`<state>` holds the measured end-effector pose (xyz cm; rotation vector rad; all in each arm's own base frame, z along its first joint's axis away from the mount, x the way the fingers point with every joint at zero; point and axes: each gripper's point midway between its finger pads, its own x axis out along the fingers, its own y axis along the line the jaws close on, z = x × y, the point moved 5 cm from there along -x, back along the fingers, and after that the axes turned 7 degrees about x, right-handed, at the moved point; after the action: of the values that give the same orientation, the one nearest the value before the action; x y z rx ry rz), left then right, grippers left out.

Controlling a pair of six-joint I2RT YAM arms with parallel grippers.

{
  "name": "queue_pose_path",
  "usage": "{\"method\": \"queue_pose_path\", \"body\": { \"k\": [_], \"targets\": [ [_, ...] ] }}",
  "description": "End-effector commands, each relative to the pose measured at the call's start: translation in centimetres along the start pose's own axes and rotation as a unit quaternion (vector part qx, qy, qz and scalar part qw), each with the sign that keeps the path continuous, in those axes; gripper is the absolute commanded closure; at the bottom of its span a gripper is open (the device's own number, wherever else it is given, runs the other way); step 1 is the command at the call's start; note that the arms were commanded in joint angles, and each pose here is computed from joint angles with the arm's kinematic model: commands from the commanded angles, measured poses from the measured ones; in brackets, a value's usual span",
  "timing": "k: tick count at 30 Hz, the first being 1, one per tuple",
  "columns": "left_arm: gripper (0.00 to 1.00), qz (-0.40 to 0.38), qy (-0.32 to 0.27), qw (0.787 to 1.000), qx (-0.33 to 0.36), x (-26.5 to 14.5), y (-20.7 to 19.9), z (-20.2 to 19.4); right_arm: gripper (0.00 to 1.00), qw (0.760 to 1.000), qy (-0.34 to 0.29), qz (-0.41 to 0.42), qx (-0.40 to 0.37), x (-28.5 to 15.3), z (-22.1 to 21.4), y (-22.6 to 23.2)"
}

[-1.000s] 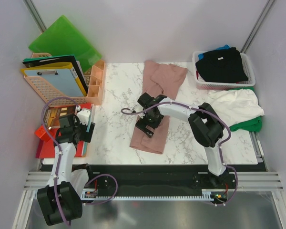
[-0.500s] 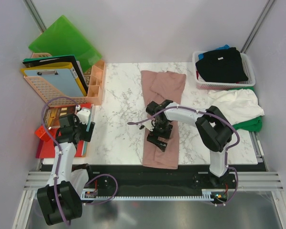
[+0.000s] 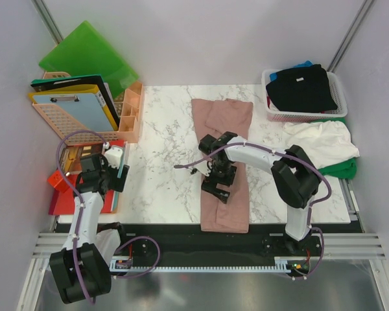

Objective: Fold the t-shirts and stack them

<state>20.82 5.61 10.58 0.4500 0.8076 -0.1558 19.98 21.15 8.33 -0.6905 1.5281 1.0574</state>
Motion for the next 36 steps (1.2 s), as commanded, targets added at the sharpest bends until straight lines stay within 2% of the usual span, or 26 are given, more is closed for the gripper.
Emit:
{"method": "queue_pose_path", "body": {
  "k": [1, 2, 3, 5, 7, 8, 9, 10, 11, 12, 16, 17, 19, 20, 21, 23, 24, 29, 30, 32, 36],
  "targets": [
    [0.09, 0.022, -0.027, 0.999, 0.016, -0.5, 1.0, 1.2, 0.02, 0.993, -0.103, -0.048, -0.034, -7.5, 2.6, 0.8],
    [0.09, 0.022, -0.027, 0.999, 0.016, -0.5, 1.0, 1.2, 0.02, 0.991, -0.114, -0.055, -0.032, -9.1, 2.6, 1.2],
    [0.09, 0.02, -0.026, 0.999, 0.015, -0.5, 1.0, 1.2, 0.02, 0.982, -0.164, -0.08, -0.041, -12.7, 3.4, 1.6],
    [0.09, 0.021, -0.027, 0.999, 0.012, -0.5, 0.9, 1.1, 0.02, 0.966, -0.224, -0.121, -0.033, -16.2, 4.1, 1.9],
    [0.09, 0.026, -0.033, 0.999, 0.003, -0.4, 0.9, 1.2, 0.02, 0.922, -0.305, -0.237, 0.011, -20.9, 3.5, 0.7],
    [0.09, 0.035, -0.036, 0.999, -0.004, -0.3, 1.1, 1.3, 0.02, 0.861, -0.409, -0.3, 0.044, -24.0, 5.4, -0.5],
    [0.09, 0.049, -0.032, 0.998, -0.007, -0.3, 1.4, 1.1, 0.02, 0.816, -0.446, -0.351, 0.114, -23.7, 3.4, -1.6],
    [0.09, 0.057, -0.028, 0.998, -0.008, -0.1, 1.6, 1.0, 0.02, 0.76, -0.468, -0.417, 0.172, -24.6, 2.3, -3.5],
    [0.09, 0.065, -0.026, 0.998, -0.01, -0.1, 1.8, 0.9, 0.02, 0.727, -0.507, -0.42, 0.194, -25.1, 2.7, -4.7],
    [0.09, 0.066, -0.022, 0.998, -0.011, 0.0, 1.9, 1.0, 0.02, 0.727, -0.488, -0.418, 0.244, -23.7, 2.2, -7.8],
    [0.09, 0.057, -0.021, 0.998, -0.016, 0.1, 2.1, 1.5, 0.02, 0.799, -0.426, -0.331, 0.265, -19.2, 5.4, -12.2],
    [0.09, 0.06, -0.023, 0.998, -0.015, 0.0, 2.2, 1.6, 0.02, 0.803, -0.422, -0.322, 0.272, -19.7, 6.0, -12.9],
    [0.09, 0.06, -0.024, 0.998, -0.014, -0.1, 2.1, 1.5, 0.02, 0.825, -0.398, -0.289, 0.278, -17.2, 7.7, -14.7],
    [0.09, 0.062, -0.026, 0.998, -0.013, -0.2, 2.1, 1.5, 0.02, 0.823, -0.41, -0.274, 0.281, -18.3, 8.6, -15.3],
    [0.09, 0.06, -0.024, 0.998, -0.012, -0.3, 2.0, 1.4, 0.02, 0.831, -0.397, -0.26, 0.289, -16.9, 9.4, -16.4],
    [0.09, 0.062, -0.023, 0.998, -0.008, -0.3, 2.0, 1.3, 0.02, 0.829, -0.415, -0.234, 0.293, -18.2, 10.8, -17.5],
    [0.09, 0.063, -0.021, 0.998, -0.005, -0.4, 2.1, 1.3, 0.02, 0.833, -0.406, -0.23, 0.298, -17.2, 11.4, -18.5],
    [0.09, 0.068, -0.022, 0.997, 0.005, -0.8, 2.3, 1.4, 0.02, 0.819, -0.415, -0.245, 0.313, -17.9, 12.6, -22.2],
    [0.09, 0.067, -0.023, 0.997, 0.006, -0.8, 2.3, 1.4, 0.02, 0.825, -0.407, -0.234, 0.316, -16.6, 13.0, -22.9],
    [0.09, 0.063, -0.022, 0.998, 0.005, -0.7, 2.2, 1.5, 0.02, 0.82, -0.404, -0.23, 0.334, -15.5, 13.1, -24.9],
    [0.09, 0.057, -0.02, 0.998, 0.004, -0.5, 2.1, 1.4, 0.02, 0.825, -0.395, -0.19, 0.356, -12.9, 13.6, -26.6]
  ]
}}
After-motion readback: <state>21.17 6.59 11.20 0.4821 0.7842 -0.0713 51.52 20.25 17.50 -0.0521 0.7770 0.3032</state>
